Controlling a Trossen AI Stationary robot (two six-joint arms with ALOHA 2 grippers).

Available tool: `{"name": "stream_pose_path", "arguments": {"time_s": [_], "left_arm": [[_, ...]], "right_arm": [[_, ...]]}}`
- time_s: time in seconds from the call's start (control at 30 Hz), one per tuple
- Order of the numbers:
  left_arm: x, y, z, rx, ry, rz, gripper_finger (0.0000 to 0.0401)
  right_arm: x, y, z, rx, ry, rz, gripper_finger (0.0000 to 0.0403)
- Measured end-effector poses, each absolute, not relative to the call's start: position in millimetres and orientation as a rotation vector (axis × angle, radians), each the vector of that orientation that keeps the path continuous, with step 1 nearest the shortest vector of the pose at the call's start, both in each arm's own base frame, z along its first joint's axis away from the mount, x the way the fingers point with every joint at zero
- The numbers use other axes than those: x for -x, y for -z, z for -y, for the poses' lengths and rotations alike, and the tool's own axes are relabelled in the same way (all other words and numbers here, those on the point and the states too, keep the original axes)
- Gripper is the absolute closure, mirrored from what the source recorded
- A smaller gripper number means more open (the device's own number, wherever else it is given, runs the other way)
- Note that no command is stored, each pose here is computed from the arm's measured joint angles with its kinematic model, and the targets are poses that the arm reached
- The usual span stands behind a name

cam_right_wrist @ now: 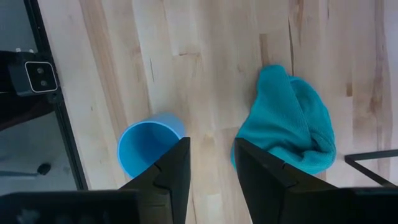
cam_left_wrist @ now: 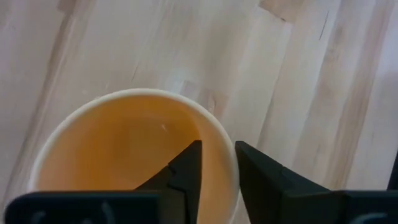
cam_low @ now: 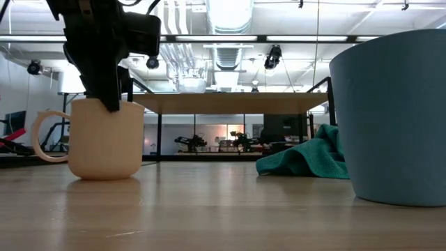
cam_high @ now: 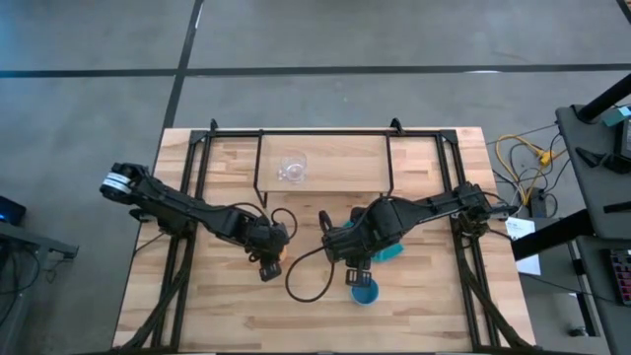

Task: Stack small to large cups/mugs on shelf
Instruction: Put the orange mug on the shelf

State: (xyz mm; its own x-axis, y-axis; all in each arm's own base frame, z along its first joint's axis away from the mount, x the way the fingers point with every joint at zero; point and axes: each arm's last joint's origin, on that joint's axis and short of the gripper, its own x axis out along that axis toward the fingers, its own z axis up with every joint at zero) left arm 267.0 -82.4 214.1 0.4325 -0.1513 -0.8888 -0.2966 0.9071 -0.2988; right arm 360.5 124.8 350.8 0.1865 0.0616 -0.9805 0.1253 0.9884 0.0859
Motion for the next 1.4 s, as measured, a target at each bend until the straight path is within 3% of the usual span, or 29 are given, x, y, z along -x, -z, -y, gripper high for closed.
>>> {"name": "stream_pose_path", "arguments": {"time_s": [0.27,0.6,0.9,1.4], "left_arm": [[-269,-224,83,0.452,-0.077,-1.095,0.0394],[-279,-288,86,0.406,0.025,-0.936,0.0400],[-277,-358,75,0.223,-0.049,-0.822,0.0401],[-280,-411,36,0.179,-0.161,-0.644,0.0401]], "right_arm": [[-360,-351,-125,-0.155,0.041,-1.384,0.0289],[-361,-351,-122,-0.081,0.095,-1.358,0.0288],[-357,-358,-116,0.014,0.206,-1.291,0.0296],[-289,-438,-88,-0.140,0.379,-0.966,0.0298]]}}
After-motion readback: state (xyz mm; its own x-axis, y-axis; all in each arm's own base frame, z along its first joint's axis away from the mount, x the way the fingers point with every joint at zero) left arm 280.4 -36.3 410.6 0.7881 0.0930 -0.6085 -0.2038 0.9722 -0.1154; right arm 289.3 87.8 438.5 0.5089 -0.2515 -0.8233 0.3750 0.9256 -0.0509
